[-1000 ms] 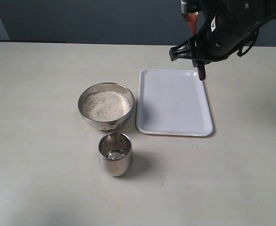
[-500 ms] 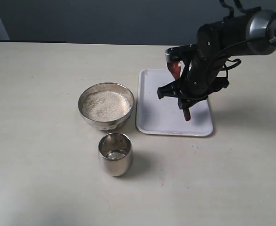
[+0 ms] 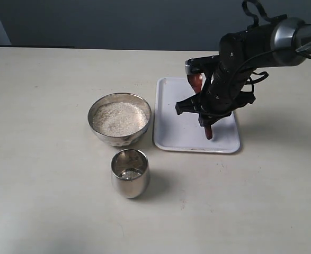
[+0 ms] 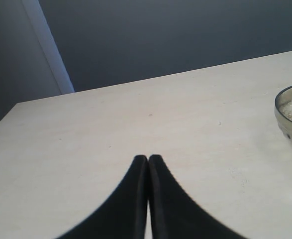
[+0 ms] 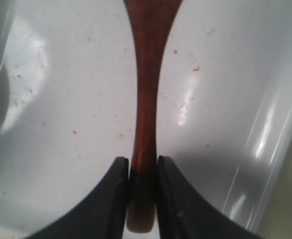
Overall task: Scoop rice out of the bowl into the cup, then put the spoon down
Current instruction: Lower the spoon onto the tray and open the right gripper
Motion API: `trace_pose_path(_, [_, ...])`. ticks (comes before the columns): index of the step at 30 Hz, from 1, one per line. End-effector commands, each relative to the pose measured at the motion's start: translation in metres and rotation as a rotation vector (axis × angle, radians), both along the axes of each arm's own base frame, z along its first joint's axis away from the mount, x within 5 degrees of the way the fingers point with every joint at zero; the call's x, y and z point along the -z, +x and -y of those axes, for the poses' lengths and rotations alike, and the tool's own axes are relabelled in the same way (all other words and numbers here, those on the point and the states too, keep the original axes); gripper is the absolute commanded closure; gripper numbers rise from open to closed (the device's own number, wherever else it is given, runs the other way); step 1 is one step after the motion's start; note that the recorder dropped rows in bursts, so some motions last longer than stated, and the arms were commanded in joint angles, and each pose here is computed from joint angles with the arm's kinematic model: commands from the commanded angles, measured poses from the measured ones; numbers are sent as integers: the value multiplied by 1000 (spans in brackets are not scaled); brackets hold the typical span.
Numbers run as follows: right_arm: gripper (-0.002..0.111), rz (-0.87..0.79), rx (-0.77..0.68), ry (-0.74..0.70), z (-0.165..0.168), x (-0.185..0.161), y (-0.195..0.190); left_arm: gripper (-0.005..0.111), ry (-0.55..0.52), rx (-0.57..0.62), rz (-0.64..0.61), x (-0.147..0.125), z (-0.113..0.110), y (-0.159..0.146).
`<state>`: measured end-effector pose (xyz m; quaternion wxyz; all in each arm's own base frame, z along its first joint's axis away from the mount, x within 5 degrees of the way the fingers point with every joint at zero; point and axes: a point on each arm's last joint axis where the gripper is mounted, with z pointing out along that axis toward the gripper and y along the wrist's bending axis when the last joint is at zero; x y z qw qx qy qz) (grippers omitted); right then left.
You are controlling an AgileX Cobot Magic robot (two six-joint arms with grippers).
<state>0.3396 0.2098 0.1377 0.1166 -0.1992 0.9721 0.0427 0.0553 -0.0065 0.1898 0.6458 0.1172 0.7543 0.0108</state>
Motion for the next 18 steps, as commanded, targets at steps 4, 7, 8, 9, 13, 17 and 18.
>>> trace_pose_path(4, [109, -56, -1, -36, -5, 5, 12, 106, -4, 4, 17, -2, 0, 0])
trace_pose_path(7, [109, -47, 18, 6, -12, 0, 20, 106, -4, 4, 17, -2, 0, 0])
trace_pose_path(8, [109, -38, 19, 14, -14, -3, 23, 106, -4, 4, 17, -2, 0, 0])
trace_pose_path(9, [109, -37, 19, 15, -15, -5, 25, 106, -4, 4, 17, -2, 0, 0])
trace_pose_path(13, [109, -83, 19, -7, -19, -8, 29, 106, -4, 4, 17, -2, 0, 0])
trace_pose_path(17, [109, -129, 11, -21, -21, -2, 30, 106, -4, 4, 17, -2, 0, 0])
trace_pose_path(18, [109, -138, 11, -23, -21, 0, 30, 106, -4, 4, 17, -2, 0, 0])
